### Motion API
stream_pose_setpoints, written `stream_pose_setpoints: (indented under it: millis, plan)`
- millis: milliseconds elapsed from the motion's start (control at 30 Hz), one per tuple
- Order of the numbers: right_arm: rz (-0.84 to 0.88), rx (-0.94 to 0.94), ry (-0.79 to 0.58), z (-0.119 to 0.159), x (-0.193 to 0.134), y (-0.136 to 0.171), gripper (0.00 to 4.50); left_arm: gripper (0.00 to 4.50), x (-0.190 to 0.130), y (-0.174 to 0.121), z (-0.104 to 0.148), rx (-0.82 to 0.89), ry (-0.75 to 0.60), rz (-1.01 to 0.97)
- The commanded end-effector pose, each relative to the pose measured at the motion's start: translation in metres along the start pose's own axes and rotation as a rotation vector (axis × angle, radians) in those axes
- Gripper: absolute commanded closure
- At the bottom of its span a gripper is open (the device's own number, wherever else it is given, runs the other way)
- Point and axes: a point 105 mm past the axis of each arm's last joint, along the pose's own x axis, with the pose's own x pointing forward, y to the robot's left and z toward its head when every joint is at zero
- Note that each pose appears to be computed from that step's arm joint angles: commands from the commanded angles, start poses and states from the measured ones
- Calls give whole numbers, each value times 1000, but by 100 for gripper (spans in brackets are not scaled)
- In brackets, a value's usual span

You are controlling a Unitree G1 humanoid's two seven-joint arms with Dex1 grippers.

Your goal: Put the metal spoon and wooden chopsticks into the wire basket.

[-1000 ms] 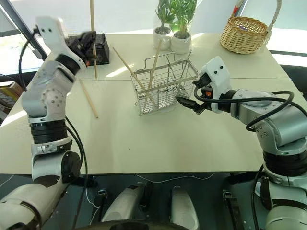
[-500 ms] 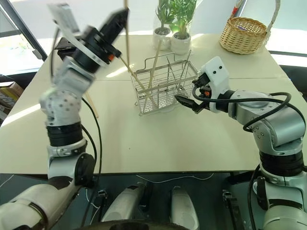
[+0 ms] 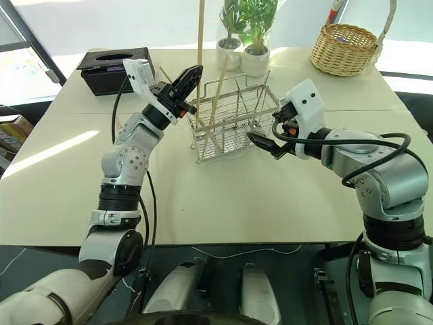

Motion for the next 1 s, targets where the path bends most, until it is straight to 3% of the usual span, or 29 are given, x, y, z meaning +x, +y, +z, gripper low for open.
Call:
stream_pose_setpoints:
  millis: [33, 133, 233, 400, 600, 667, 733, 833, 933, 1000]
  plan:
    - [-9, -27, -59, 13, -6, 1, 0, 444, 7, -12, 11, 36, -32, -55]
    - [-9, -24, -60, 13, -5, 1, 0, 444, 6, -15, 11, 35, -31, -70]
    - [-9, -22, -64, 13, -5, 1, 0, 328, 6, -18, 12, 29, -30, -83]
    - [-5, -20, -65, 13, -4, 1, 0, 85, 6, -19, 14, 35, -29, -86]
    - [-2, -23, -64, 13, -4, 0, 0, 85, 7, -19, 24, 10, -60, -78]
    - [1, -24, -67, 15, -5, -1, 0, 85, 9, -19, 41, -7, -109, -68]
    - [28, -3, -106, 27, -8, 1, 0, 85, 12, -14, 74, -3, -192, -14]
    - [107, 45, -181, 47, -13, 10, 0, 85, 4, 7, 106, 85, -221, 138]
    - [157, 73, -205, 55, -17, 17, 0, 85, -16, 47, 105, 344, -59, 392]
    - [168, 73, -195, 54, -16, 19, 0, 85, -46, 88, 94, 433, 94, 659]
